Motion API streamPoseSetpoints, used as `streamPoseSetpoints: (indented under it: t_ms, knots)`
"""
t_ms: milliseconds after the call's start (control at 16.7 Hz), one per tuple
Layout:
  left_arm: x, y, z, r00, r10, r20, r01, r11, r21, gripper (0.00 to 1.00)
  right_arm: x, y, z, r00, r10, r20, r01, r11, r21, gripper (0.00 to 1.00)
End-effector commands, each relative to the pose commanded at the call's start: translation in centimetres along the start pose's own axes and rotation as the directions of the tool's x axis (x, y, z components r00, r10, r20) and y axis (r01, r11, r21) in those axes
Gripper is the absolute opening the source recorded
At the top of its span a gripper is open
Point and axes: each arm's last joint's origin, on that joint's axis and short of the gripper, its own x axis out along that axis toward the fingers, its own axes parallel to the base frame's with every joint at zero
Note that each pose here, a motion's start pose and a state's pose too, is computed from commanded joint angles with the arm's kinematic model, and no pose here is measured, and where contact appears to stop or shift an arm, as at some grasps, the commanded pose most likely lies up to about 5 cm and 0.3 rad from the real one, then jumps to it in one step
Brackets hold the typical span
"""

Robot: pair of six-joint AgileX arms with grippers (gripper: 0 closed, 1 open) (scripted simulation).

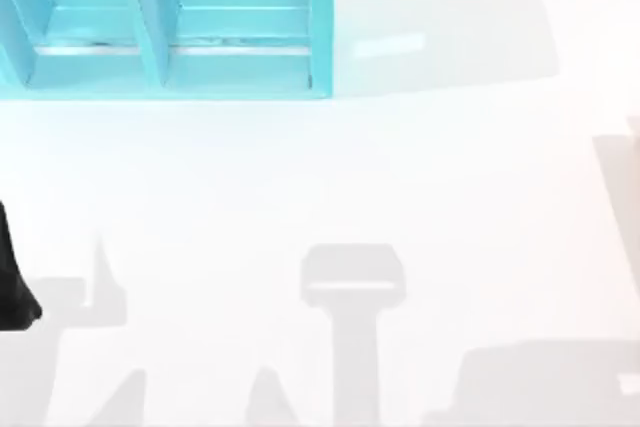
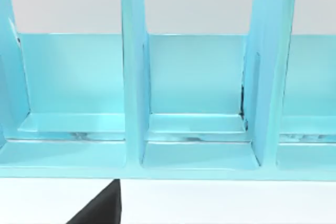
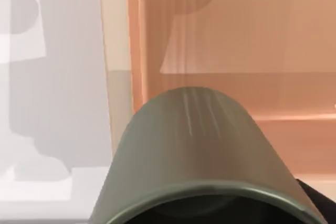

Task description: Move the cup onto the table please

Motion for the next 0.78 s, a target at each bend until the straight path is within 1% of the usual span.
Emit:
streamPoseSetpoints:
  t_ms: [180,360,540,660,780]
  knots:
    - [0.0,0.0,0.0,1.000,0.000,0.000,0.000,1.000,0.000,1.00,-0.3,0.5,0.9,1.000,-0.006,0.006,0.006,1.000,0.000,0.00]
    - [0.0,0.0,0.0,1.000,0.000,0.000,0.000,1.000,0.000,1.00,-1.1,2.9,3.7,1.000,-0.016,0.017,0.016,1.000,-0.003,0.00]
    - [0.0,0.0,0.0,1.000,0.000,0.000,0.000,1.000,0.000,1.00,-1.3,7.7,7.0,1.000,-0.020,0.015,0.020,1.000,-0.008,0.00]
    - [0.0,0.0,0.0,1.000,0.000,0.000,0.000,1.000,0.000,1.00,-1.1,12.1,8.7,1.000,-0.021,0.011,0.021,1.000,-0.010,0.00]
    - [0.0,0.0,0.0,1.000,0.000,0.000,0.000,1.000,0.000,1.00,-0.7,16.7,9.5,1.000,-0.021,0.008,0.021,1.000,-0.011,0.00]
